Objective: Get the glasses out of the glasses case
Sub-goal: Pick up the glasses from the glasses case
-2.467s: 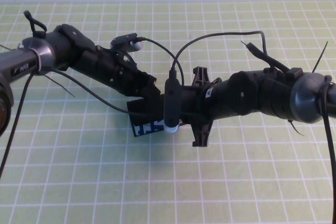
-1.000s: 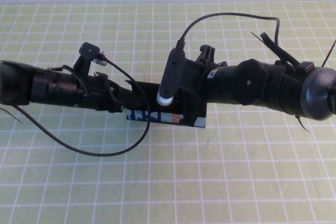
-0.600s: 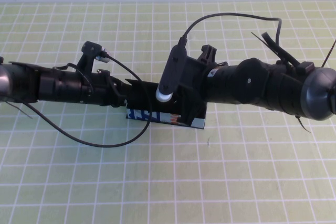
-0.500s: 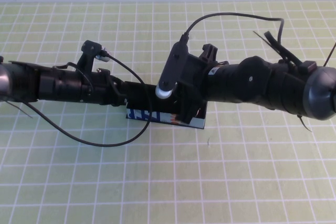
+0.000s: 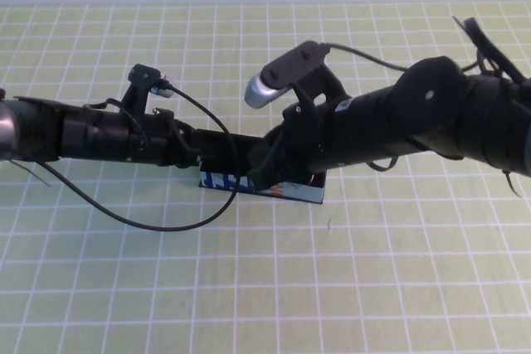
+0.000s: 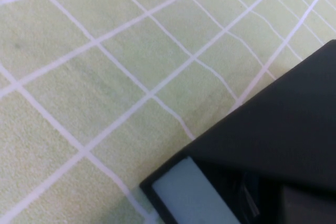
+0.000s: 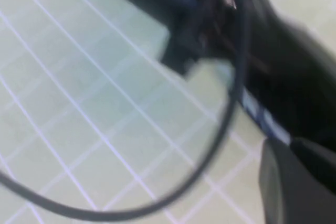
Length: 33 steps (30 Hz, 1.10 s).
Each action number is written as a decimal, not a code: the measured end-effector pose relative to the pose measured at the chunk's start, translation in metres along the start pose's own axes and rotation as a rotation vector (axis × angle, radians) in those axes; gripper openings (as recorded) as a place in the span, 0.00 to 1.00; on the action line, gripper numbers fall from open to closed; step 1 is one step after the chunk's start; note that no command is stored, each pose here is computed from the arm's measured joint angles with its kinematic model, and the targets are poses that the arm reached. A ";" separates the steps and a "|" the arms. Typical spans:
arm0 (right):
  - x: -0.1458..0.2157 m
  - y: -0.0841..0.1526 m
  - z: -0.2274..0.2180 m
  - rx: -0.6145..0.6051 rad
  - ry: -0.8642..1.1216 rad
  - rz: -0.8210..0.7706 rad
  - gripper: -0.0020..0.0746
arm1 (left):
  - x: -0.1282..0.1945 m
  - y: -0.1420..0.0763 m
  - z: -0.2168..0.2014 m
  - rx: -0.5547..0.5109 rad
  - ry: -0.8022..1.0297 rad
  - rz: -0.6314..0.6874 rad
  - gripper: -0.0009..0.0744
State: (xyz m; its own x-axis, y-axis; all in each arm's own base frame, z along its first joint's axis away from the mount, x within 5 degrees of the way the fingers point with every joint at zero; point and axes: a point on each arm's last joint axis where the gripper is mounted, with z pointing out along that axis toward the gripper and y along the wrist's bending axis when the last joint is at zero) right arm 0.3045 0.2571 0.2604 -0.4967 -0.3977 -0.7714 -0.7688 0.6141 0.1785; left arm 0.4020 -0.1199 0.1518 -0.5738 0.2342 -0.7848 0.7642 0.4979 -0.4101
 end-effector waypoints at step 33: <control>-0.017 -0.098 0.062 0.154 0.086 0.237 0.01 | 0.011 -0.009 -0.001 0.094 0.132 -0.038 0.01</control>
State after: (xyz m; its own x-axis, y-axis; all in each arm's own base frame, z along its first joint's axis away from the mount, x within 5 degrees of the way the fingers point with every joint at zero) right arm 0.4132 0.2458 0.2185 -0.6927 -0.2827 -0.6635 -0.5602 0.7904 0.2481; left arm 0.3888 -0.1205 0.1475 -0.6318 0.3275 -0.7025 0.7619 0.4292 -0.4850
